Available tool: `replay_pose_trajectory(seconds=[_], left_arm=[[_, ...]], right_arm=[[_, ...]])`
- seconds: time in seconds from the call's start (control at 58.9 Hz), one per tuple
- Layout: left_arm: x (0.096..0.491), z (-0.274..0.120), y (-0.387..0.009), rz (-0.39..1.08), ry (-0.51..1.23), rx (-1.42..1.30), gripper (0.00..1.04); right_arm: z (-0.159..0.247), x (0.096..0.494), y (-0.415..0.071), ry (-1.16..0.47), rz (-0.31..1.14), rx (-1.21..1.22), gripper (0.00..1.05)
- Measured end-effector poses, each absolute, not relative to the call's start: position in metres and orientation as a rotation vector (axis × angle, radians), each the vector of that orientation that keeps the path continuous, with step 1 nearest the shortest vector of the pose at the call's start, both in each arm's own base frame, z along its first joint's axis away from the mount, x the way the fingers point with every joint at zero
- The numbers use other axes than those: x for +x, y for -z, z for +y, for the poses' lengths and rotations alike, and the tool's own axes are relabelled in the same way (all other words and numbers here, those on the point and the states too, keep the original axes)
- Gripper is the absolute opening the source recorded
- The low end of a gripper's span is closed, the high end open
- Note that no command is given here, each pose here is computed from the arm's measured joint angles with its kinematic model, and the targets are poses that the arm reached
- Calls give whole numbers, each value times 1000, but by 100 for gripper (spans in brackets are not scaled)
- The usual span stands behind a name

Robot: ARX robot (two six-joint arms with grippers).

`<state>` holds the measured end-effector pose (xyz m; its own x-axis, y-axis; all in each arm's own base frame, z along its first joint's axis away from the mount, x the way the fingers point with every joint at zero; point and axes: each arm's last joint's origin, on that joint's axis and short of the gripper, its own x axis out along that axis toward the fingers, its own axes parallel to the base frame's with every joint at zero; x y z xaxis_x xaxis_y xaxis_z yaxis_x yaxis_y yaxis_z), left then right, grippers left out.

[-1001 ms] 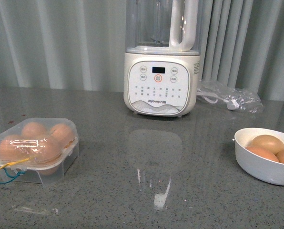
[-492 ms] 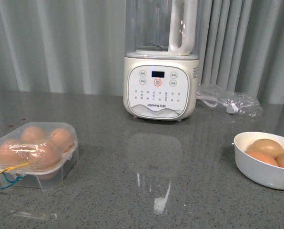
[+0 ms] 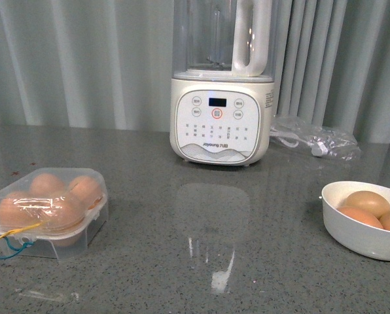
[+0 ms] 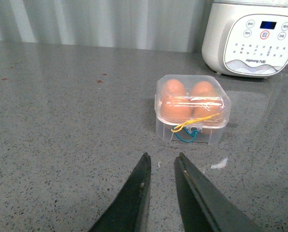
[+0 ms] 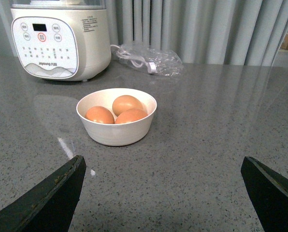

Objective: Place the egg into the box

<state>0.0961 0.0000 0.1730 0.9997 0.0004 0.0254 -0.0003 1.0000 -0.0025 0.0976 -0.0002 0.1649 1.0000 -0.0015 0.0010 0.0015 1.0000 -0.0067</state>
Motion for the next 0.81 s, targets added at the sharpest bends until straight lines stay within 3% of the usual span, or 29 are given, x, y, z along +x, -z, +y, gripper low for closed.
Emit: replay_pose_trajectory(seconds=[0.254, 0.407, 0.814], left_arm=[[96, 0, -173, -25, 0, -2, 65], [96, 0, -173, -25, 0, -2, 100], [96, 0, -173, -25, 0, -2, 98]], right_arm=[[0, 98, -165, 2, -1, -7, 98], [0, 98, -165, 2, -1, -7, 98], [0, 98, -165, 2, -1, -7, 98]])
